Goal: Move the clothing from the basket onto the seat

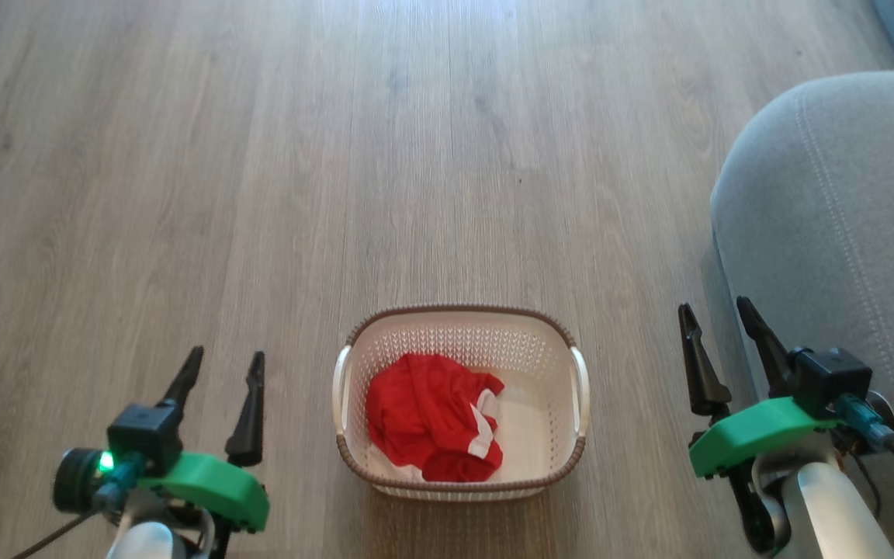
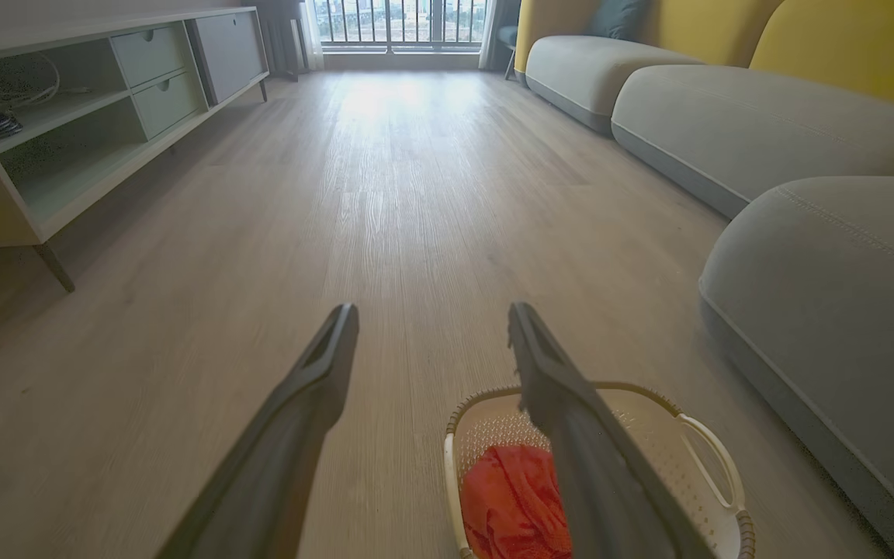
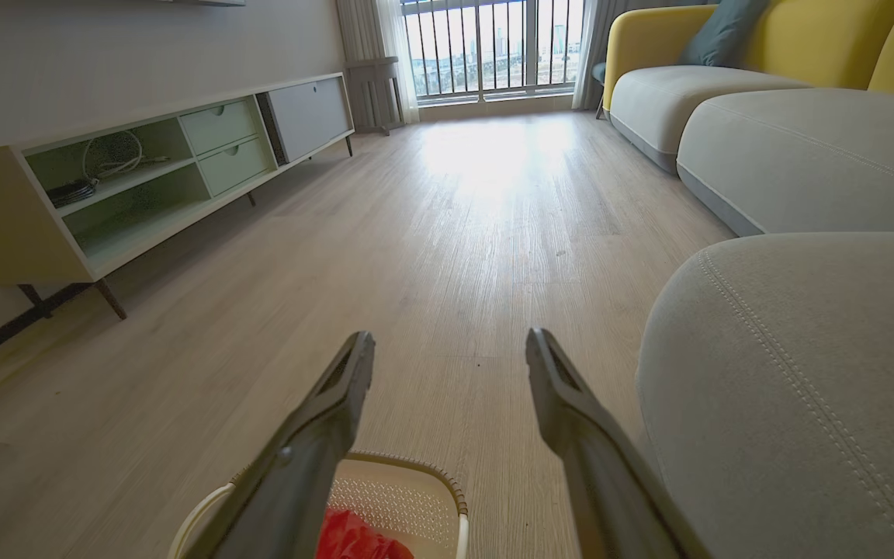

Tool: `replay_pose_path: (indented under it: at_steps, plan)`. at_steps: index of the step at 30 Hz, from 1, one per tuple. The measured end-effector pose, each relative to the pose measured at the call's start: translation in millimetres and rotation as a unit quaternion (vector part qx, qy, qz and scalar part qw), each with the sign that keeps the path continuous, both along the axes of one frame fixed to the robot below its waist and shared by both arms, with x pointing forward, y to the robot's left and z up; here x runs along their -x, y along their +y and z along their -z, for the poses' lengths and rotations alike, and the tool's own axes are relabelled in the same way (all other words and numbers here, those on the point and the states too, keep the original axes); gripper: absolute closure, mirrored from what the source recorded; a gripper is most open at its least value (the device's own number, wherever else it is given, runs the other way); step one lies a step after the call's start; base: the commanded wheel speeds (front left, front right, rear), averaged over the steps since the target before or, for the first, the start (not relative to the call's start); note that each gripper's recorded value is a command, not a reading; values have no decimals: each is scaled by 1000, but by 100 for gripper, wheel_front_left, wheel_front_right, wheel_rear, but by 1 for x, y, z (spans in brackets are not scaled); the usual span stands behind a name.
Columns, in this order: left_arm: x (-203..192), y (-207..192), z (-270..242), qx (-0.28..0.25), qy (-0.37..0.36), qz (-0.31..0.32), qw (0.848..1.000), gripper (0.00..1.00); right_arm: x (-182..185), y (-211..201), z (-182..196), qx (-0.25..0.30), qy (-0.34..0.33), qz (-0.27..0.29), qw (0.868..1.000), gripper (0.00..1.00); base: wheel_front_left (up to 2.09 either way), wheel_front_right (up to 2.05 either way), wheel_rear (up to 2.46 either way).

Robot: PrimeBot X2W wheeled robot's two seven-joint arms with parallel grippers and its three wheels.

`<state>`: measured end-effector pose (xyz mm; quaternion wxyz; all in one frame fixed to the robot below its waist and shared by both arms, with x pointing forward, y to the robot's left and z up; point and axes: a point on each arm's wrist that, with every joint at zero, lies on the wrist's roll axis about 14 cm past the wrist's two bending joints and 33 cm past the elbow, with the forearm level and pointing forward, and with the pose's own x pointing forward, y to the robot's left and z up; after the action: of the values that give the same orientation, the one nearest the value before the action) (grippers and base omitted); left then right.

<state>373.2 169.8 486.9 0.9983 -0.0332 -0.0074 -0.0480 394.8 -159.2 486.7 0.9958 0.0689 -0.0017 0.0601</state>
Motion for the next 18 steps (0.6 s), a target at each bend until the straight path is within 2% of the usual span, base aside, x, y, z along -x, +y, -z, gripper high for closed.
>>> replay_pose_path:
  at_steps: [6,13,18]
  plan:
    - [-3,-16,26,1,39,23,999,0,-10,0,3,2,1,0,1000,0,0,0,0]
    - [-26,-44,55,11,79,69,994,0,-49,4,-12,7,-30,-7,999,0,0,0,0]
    - [-49,-64,83,14,110,105,988,0,-76,8,-4,5,-32,-13,999,0,0,0,0]
